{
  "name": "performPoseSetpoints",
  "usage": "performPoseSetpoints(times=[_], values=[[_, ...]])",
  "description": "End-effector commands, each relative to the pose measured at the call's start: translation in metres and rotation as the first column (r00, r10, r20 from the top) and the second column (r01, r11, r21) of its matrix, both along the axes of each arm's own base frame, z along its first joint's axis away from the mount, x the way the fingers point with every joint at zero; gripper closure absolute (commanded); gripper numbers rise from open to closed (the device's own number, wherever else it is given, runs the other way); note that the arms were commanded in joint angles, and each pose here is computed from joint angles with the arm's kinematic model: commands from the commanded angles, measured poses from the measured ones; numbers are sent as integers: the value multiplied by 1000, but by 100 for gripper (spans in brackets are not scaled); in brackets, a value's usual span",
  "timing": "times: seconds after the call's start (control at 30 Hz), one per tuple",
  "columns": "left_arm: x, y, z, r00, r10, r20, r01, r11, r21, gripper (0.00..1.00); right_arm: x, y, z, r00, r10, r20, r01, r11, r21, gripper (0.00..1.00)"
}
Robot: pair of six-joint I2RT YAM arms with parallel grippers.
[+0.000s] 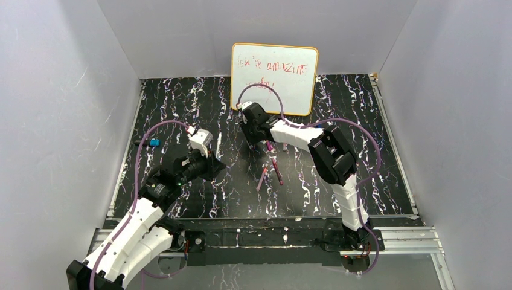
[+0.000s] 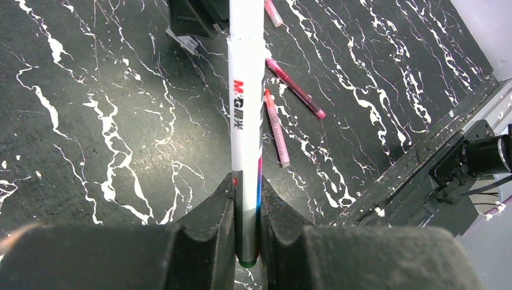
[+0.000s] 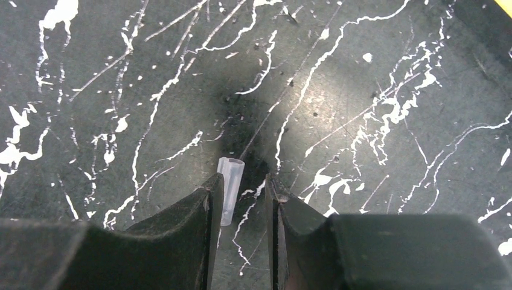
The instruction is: Insert the pens into the pen caps
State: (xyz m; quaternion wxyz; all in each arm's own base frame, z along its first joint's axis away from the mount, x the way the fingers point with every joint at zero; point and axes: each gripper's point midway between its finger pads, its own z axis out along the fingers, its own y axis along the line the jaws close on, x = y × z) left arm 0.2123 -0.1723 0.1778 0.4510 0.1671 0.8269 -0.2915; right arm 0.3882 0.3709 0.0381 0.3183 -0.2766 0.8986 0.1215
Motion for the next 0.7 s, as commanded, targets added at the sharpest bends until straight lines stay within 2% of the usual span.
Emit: performPoseSetpoints(times=[0.0, 0.33, 0.67], values=[[1, 3, 13, 999, 11, 30, -11, 1000, -6, 100, 14, -9, 31, 996, -56, 75, 52, 998, 44, 60], [1, 1, 11, 1000, 3, 23, -3, 1000, -7, 100, 28, -60, 53, 983, -149, 105, 145, 988, 50, 60], [2, 0, 9, 1000, 0, 15, 0, 1000, -3, 100, 17, -78, 41, 987, -150, 59, 149, 989, 5, 61]])
